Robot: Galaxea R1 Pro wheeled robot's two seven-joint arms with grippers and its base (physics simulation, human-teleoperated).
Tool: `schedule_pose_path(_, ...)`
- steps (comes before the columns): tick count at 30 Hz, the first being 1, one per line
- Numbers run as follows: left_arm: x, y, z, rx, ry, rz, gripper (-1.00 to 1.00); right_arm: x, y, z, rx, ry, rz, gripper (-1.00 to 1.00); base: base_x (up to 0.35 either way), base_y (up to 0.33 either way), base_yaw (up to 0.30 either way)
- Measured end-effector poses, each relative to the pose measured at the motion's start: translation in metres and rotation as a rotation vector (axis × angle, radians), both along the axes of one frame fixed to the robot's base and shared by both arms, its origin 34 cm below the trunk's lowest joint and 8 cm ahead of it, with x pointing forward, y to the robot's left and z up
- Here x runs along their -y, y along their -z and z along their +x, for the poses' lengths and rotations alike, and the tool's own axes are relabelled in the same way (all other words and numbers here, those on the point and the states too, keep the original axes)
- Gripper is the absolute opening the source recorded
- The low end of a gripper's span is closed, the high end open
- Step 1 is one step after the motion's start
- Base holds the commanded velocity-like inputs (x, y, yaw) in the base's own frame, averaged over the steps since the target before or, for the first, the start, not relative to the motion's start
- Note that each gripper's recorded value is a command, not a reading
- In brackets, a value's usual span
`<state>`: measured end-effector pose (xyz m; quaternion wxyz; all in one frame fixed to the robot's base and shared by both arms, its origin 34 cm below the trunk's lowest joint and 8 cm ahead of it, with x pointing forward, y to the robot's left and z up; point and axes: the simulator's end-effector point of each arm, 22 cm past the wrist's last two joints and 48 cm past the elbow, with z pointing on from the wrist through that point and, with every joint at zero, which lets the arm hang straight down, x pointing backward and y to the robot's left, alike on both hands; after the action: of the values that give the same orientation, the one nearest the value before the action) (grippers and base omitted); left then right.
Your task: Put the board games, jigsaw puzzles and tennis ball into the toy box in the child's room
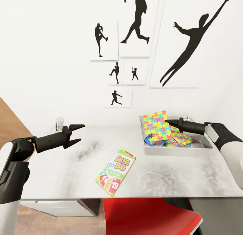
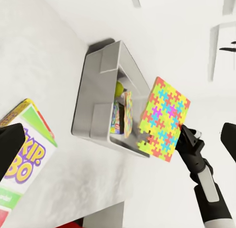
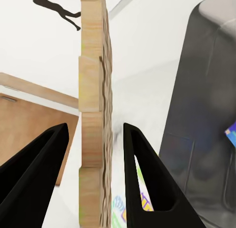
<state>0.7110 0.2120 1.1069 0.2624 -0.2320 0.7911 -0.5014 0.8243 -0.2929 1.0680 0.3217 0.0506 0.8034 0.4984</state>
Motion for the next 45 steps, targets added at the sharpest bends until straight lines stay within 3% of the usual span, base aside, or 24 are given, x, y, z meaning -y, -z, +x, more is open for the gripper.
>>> schedule_pose_path(7,0.010,-0.007,0.003,0.008,0.028,-0.037,1.00,0.000,0.003,0.003,0.004,-0.002,-0.001,-1.00,0.000,0.000,0.000)
schedule_pose_path(10,0.014,-0.006,0.003,0.005,0.037,-0.042,1.00,-0.003,-0.009,0.010,0.040,-0.010,-0.007,-1.00,0.000,0.000,0.000)
schedule_pose_path(24,0.015,0.005,0.007,-0.011,0.042,-0.041,1.00,-0.005,-0.002,0.021,0.101,-0.009,-0.051,-1.00,0.000,0.000,0.000)
schedule_pose_path(29,0.015,0.010,0.007,-0.019,0.042,-0.042,1.00,-0.004,0.001,0.027,0.160,-0.001,-0.081,-1.00,0.000,0.000,0.000)
schedule_pose_path(36,0.016,0.005,0.015,-0.007,0.044,-0.044,1.00,-0.003,0.009,0.029,0.171,0.001,-0.092,-1.00,0.000,0.000,0.000)
schedule_pose_path(42,0.044,-0.023,0.023,0.039,0.115,-0.091,1.00,-0.002,0.017,0.030,0.159,0.005,-0.098,-1.00,0.000,0.000,0.000)
schedule_pose_path(45,0.054,-0.028,0.027,0.043,0.137,-0.084,1.00,-0.001,0.021,0.031,0.153,0.009,-0.102,-1.00,0.000,0.000,0.000)
